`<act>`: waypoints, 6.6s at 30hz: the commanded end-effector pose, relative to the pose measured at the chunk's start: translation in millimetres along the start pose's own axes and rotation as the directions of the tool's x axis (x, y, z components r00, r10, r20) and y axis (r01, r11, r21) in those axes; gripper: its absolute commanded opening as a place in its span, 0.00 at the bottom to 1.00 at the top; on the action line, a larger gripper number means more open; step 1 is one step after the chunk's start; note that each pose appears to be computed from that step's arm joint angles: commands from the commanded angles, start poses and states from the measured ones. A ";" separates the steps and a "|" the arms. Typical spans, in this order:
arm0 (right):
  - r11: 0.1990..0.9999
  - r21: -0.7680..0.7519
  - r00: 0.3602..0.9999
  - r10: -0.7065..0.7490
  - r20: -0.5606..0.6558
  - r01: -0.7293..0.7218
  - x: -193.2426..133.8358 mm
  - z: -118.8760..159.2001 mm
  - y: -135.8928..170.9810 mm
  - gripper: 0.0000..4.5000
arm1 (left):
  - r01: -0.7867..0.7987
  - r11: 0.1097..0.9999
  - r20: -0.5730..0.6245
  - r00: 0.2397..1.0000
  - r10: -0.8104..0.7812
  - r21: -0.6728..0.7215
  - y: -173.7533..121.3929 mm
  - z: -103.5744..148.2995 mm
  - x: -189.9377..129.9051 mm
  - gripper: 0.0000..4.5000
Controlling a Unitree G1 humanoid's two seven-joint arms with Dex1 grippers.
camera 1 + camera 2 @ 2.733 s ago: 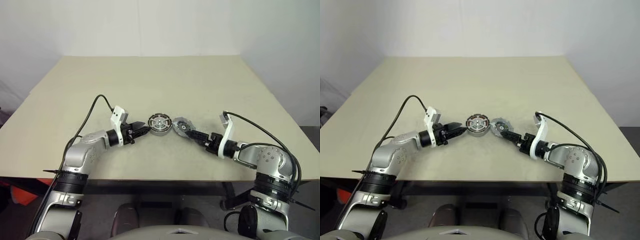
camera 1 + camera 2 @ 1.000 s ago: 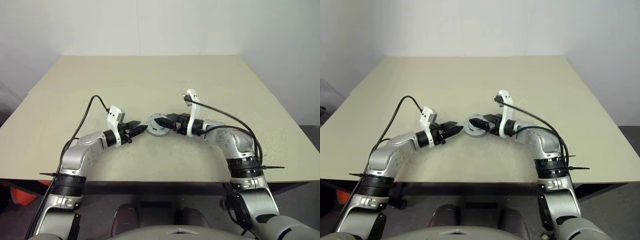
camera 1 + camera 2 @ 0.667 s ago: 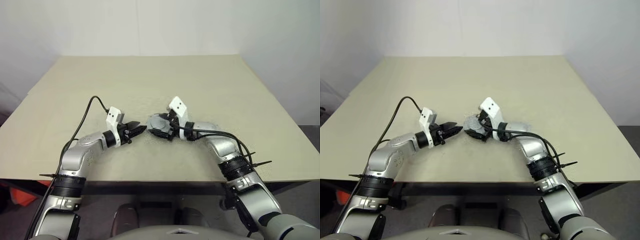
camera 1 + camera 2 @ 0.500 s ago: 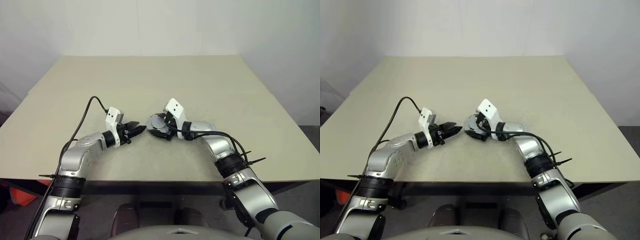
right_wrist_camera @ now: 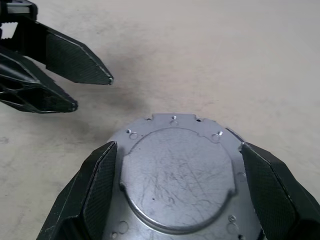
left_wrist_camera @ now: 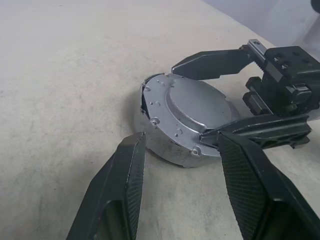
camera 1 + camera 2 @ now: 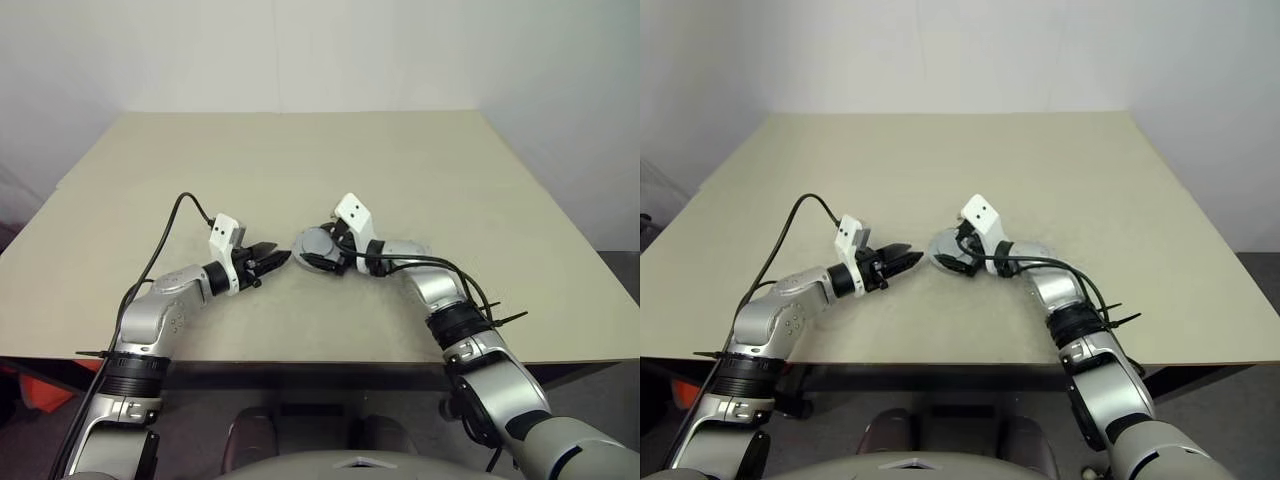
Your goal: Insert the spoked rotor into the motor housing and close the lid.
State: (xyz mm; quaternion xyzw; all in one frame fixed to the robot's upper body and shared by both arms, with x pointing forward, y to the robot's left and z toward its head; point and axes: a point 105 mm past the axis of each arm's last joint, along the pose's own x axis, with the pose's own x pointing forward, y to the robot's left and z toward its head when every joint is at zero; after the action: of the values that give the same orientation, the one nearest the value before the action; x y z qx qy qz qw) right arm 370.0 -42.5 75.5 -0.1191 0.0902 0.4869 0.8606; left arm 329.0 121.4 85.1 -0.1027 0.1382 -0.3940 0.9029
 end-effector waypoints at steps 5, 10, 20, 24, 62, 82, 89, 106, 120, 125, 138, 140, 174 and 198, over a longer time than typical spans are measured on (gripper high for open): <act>1.000 -0.028 1.000 0.001 -0.008 -0.001 4.0 -1.3 0.3 0.98 | -0.012 0.999 0.043 0.999 0.010 0.045 0.7 15.5 -5.8 0.54; 0.999 -0.040 1.000 -0.020 0.006 0.020 4.2 4.2 -4.0 0.98 | -0.032 0.999 0.043 0.999 0.030 0.035 4.4 13.7 -8.6 0.54; 0.998 -0.054 1.000 -0.019 0.021 0.021 4.2 11.6 -6.0 0.98 | -0.038 0.999 0.050 0.998 0.037 0.018 5.7 13.4 -10.0 0.54; 1.000 -0.024 1.000 0.000 -0.003 0.000 4.5 4.9 -2.3 0.86 | -0.040 0.999 0.052 0.998 0.039 0.017 6.1 13.6 -10.4 0.54; 0.998 -0.017 0.998 -0.064 0.007 0.064 8.5 5.5 -12.3 0.69 | -0.061 0.998 0.042 0.997 0.061 0.018 9.6 10.5 -14.6 0.54; 0.999 0.021 0.987 -0.022 -0.160 0.026 -1.0 -32.0 -13.7 0.69 | -0.065 0.998 0.041 0.997 0.064 0.017 8.7 10.0 -15.4 0.54; 0.997 0.018 0.976 -0.076 -0.204 0.081 0.0 -44.0 -17.4 0.69 | -0.065 0.998 0.040 0.997 0.064 0.019 8.8 10.3 -15.3 0.54; 0.998 0.028 0.974 -0.044 -0.221 0.052 -3.4 -44.1 -17.5 0.69 | -0.114 0.972 0.112 0.984 0.139 -0.206 25.6 24.1 11.0 0.54; 0.998 0.012 0.979 -0.059 -0.198 0.062 -1.4 -35.5 -21.1 0.69 | 0.023 0.900 0.123 0.992 0.035 -0.435 19.0 34.7 59.4 0.00; 0.997 0.009 0.979 -0.070 -0.190 0.073 -1.8 -33.5 -22.8 0.69 | 0.008 0.899 0.025 1.000 0.003 -0.438 11.5 17.1 68.3 0.00; 0.998 0.028 0.986 -0.054 -0.159 0.059 -1.3 -22.7 -24.6 0.77 | -0.099 0.887 -0.118 0.992 0.051 -0.452 13.1 -16.5 62.9 0.00; 1.000 0.005 0.993 -0.023 -0.117 0.024 -0.8 -14.2 -19.7 0.91 | -0.100 0.886 -0.114 0.992 0.054 -0.452 13.4 -16.0 61.8 0.00; 0.508 0.854 0.987 0.044 -0.157 0.113 -77.5 -20.0 -6.9 0.99 | -0.009 0.910 -0.103 0.994 -0.037 -0.415 -8.0 -10.1 71.1 0.00; 0.269 0.951 0.985 0.114 0.129 -0.156 3.7 31.0 21.1 0.99 | -0.055 0.921 -0.096 0.995 0.019 -0.386 4.6 -4.4 65.2 0.00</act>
State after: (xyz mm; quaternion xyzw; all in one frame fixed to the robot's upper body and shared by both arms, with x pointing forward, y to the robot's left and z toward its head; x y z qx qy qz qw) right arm 359.5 -59.2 69.2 0.4203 0.3781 0.3277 0.7569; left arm 377.8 88.7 73.5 -0.2648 0.2394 -0.3320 0.8731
